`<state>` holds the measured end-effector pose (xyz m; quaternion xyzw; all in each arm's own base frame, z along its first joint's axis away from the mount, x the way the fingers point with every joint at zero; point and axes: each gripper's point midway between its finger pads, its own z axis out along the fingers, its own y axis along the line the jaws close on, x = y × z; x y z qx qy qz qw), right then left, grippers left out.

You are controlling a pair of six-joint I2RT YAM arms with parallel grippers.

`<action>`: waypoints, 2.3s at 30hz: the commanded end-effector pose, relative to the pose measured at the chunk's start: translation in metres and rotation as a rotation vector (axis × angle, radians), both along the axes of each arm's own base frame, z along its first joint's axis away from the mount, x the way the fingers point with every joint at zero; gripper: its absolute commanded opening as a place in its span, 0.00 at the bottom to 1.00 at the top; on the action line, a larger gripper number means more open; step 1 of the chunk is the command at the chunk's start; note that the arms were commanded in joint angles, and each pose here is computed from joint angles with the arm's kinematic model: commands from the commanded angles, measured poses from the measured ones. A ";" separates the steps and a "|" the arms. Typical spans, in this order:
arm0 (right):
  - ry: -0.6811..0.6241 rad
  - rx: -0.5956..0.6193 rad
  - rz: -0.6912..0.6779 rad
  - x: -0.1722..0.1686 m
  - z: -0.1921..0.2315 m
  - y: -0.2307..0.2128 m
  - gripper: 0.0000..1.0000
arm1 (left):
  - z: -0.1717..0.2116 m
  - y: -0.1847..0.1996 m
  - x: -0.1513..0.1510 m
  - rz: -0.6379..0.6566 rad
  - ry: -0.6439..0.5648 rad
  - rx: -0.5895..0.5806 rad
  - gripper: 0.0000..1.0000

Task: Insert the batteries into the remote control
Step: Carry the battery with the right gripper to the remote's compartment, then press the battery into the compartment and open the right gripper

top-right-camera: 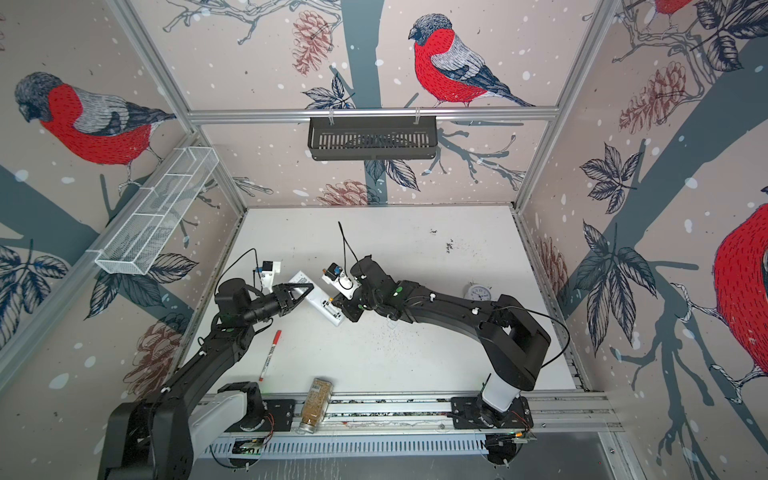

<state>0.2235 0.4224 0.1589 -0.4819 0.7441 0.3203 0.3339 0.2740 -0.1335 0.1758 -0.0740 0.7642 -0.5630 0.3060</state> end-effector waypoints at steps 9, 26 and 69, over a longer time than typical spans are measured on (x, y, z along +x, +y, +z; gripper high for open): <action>0.010 -0.064 -0.053 -0.004 -0.009 -0.004 0.12 | 0.006 0.005 0.005 0.017 -0.039 0.005 0.00; -0.021 -0.119 -0.073 0.000 -0.014 0.004 0.15 | 0.005 0.007 0.006 0.019 -0.028 -0.004 0.00; -0.019 -0.142 -0.255 0.023 -0.011 0.013 0.16 | 0.002 0.011 0.008 0.021 -0.004 -0.025 0.00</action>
